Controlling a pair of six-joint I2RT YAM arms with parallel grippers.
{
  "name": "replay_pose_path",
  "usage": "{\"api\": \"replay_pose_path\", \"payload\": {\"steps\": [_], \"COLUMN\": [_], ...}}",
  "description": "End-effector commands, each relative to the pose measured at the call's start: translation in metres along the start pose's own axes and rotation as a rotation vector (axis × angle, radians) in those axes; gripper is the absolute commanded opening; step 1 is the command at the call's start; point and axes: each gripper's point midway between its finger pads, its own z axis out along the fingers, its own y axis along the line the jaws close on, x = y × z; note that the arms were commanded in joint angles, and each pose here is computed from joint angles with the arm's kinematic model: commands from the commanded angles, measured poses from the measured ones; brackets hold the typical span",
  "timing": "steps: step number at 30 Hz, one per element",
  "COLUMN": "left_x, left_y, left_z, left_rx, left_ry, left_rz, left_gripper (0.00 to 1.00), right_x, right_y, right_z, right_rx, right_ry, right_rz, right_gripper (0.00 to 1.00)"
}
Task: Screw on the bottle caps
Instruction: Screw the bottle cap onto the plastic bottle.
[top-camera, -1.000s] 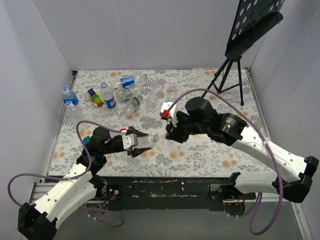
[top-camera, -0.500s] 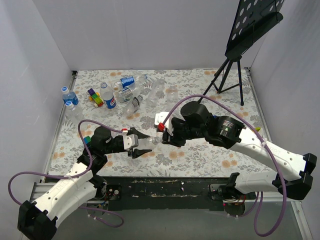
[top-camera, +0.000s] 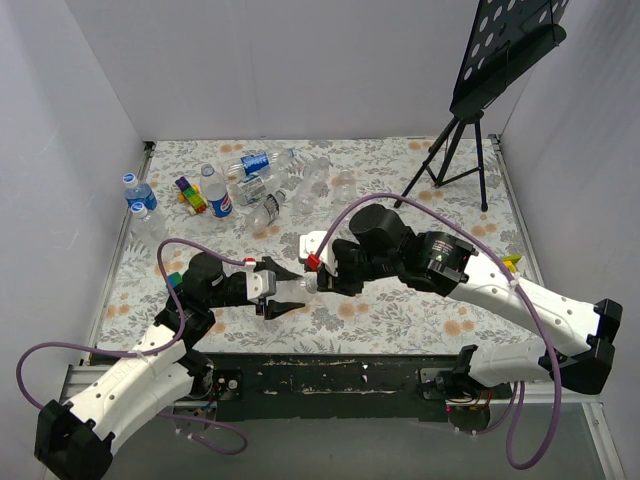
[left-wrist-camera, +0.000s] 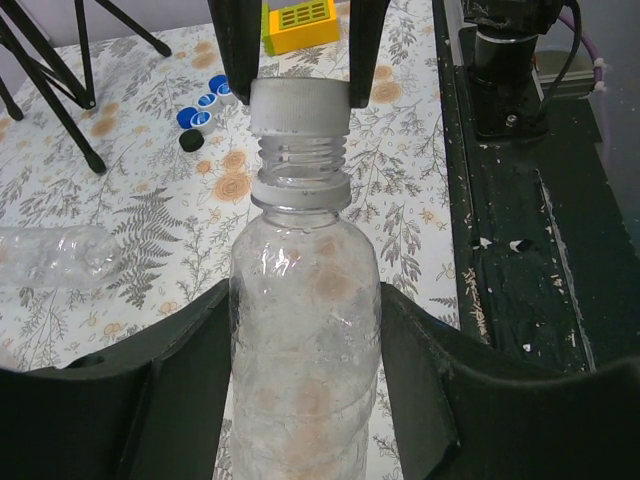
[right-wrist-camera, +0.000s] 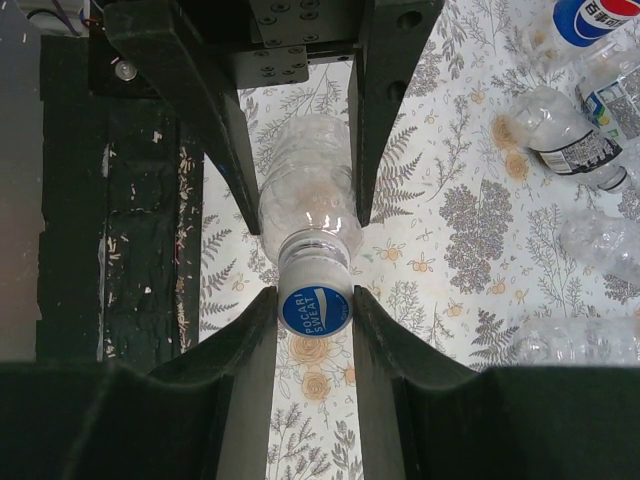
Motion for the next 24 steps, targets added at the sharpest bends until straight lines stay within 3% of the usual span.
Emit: {"api": "replay_pose_path", "payload": {"steps": [1, 11, 24], "left_x": [-0.022, -0.027, -0.029], "left_y": [-0.001, -0.007, -0.016], "left_z": [0.001, 0.005, 0.004], "left_rx": [0.029, 0.077, 0.128], "left_ry": [-0.043, -0.073, -0.092], "left_rz": [0.003, -0.046, -0.006], "left_gripper": [0.06, 0.02, 0.01], "right_x": [-0.017, 0.003, 0.012], "right_y": [0.003, 0.017, 0.026], "right_z": [0.000, 0.001, 0.009], "right_rx": [-0.023, -0.101, -0.185], "right_ry": [-0.054, 0.029, 0.077], "right_rz": [-0.054, -0.071, -0.100], "right_gripper": [0.14, 0.13, 0.12]}}
